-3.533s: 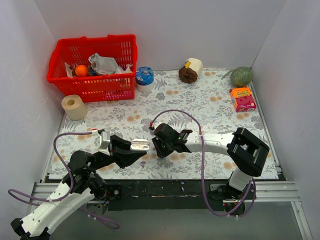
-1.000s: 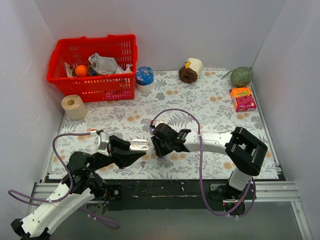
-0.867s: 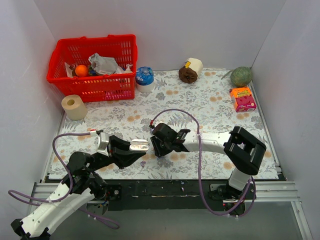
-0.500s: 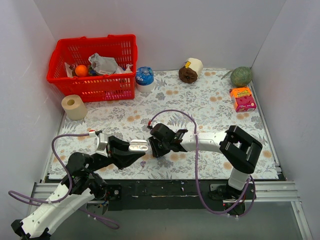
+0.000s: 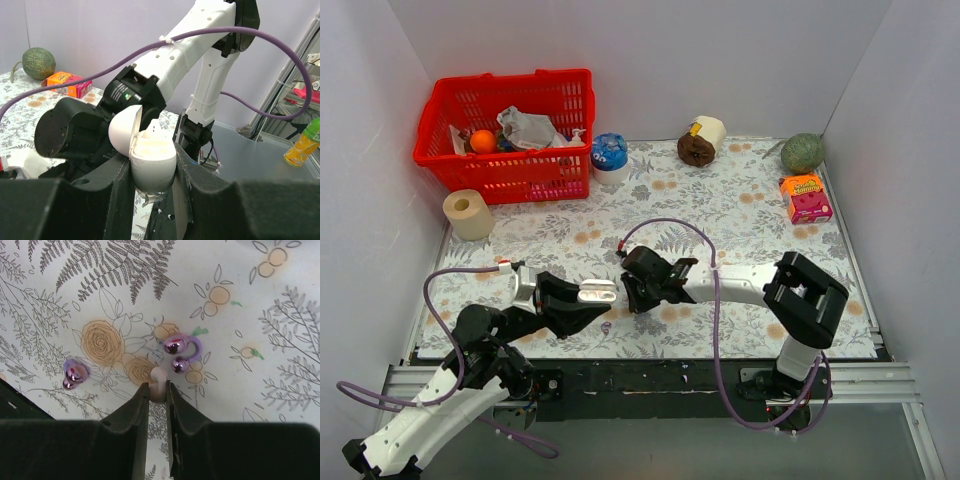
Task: Insert the wireless bluetooth earbuds into the charging case
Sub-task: Pick up the earbud from the center of the board.
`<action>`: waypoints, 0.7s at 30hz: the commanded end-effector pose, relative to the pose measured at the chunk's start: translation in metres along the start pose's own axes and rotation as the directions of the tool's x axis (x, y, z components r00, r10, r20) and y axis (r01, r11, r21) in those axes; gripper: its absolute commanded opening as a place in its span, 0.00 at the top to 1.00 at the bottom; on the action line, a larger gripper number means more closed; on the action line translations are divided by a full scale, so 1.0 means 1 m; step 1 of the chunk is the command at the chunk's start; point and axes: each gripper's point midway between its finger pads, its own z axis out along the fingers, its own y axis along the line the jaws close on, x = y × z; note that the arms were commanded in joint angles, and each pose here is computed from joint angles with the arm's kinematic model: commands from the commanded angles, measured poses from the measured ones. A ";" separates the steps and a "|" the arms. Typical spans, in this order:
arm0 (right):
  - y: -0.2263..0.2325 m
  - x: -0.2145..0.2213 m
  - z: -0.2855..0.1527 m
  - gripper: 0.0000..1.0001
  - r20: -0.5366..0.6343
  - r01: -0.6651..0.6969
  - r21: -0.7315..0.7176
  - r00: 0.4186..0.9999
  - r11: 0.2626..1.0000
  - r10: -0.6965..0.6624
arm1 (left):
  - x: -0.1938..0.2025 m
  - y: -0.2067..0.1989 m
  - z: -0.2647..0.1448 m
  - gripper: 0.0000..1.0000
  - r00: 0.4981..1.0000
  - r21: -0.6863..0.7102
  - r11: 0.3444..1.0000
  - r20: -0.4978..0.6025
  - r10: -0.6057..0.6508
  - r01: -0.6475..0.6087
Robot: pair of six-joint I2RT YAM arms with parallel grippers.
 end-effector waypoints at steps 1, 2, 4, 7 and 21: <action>-0.006 -0.025 -0.040 0.99 0.091 0.047 0.048 0.995 0.998 -0.051 | 0.000 0.003 0.003 1.00 1.000 -0.004 1.000 -0.005 0.009 -0.009; -0.005 -0.034 -0.065 0.99 0.121 0.070 0.052 0.990 0.996 -0.076 | 0.000 0.003 0.004 1.00 1.000 -0.006 1.000 -0.007 0.016 -0.016; -0.010 -0.050 -0.099 0.99 0.174 0.159 0.094 0.969 0.983 -0.173 | 0.000 0.008 0.005 1.00 1.000 -0.025 0.999 -0.008 0.023 -0.023; -0.003 -0.068 -0.174 0.99 0.236 0.348 0.092 0.902 0.933 -0.360 | 0.000 0.013 0.009 1.00 0.999 -0.034 0.998 0.001 0.046 -0.046; 0.050 -0.060 -0.355 0.99 0.498 0.682 -0.094 0.663 0.725 -0.559 | 0.035 0.007 0.071 1.00 0.989 0.274 0.962 -0.142 0.047 -0.006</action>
